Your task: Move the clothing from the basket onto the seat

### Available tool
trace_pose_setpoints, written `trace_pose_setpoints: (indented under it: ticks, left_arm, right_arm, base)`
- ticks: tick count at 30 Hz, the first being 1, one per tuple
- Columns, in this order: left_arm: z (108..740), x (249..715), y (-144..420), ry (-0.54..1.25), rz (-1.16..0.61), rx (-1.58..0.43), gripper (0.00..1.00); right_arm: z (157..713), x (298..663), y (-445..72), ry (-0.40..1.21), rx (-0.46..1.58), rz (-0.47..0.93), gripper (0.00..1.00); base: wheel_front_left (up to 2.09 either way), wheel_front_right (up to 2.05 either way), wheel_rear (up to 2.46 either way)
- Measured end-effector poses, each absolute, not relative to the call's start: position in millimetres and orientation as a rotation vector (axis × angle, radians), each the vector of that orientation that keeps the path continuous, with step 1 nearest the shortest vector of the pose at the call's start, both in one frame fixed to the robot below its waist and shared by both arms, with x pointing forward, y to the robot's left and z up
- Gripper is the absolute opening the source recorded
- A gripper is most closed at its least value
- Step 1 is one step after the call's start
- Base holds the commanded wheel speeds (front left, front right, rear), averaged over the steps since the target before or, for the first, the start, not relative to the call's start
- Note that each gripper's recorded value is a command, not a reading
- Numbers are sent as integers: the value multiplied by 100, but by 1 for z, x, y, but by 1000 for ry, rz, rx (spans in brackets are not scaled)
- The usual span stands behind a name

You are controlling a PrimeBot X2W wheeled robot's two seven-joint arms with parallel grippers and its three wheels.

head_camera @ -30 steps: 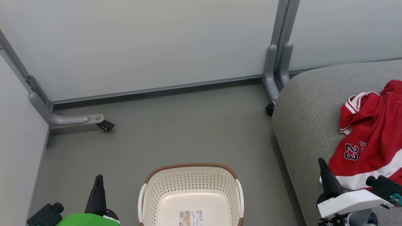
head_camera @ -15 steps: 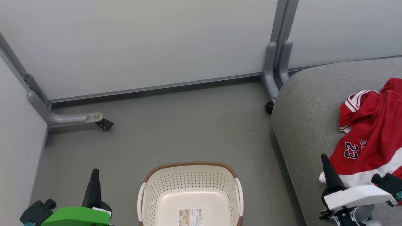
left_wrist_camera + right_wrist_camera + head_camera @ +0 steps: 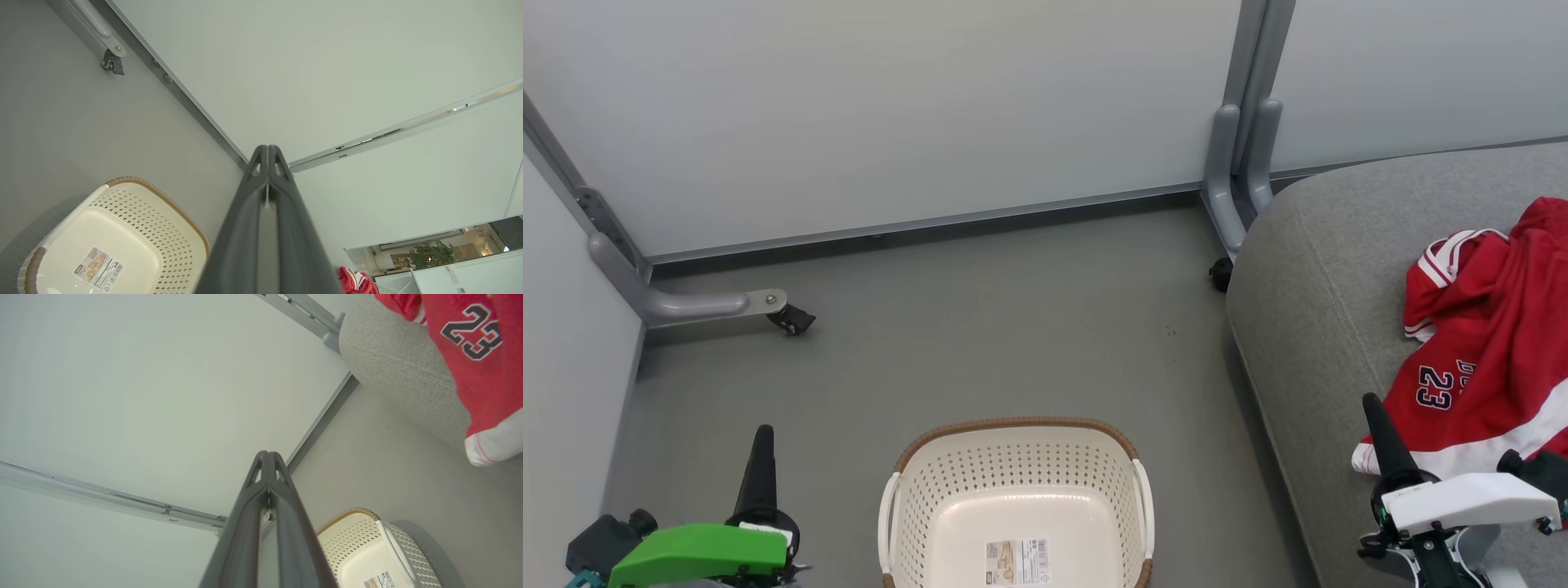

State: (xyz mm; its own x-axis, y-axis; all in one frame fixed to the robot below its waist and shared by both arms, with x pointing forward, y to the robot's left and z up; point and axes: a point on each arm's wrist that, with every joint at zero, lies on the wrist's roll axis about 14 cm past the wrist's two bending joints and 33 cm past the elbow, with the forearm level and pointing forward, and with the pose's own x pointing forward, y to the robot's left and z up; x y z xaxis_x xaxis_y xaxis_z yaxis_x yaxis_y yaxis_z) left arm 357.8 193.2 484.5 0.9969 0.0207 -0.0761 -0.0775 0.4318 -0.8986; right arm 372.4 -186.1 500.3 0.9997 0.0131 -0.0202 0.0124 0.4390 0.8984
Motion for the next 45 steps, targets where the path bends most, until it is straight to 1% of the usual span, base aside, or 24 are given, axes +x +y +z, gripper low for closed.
trace_pose_setpoints:
  ticks: [45]
  left_arm:
    - [500, 382, 199, 21, 23, -1499, 0]
  right_arm:
    - [504, 386, -197, 12, 1499, -7, 0]
  base:
    - [0, 0, 0]
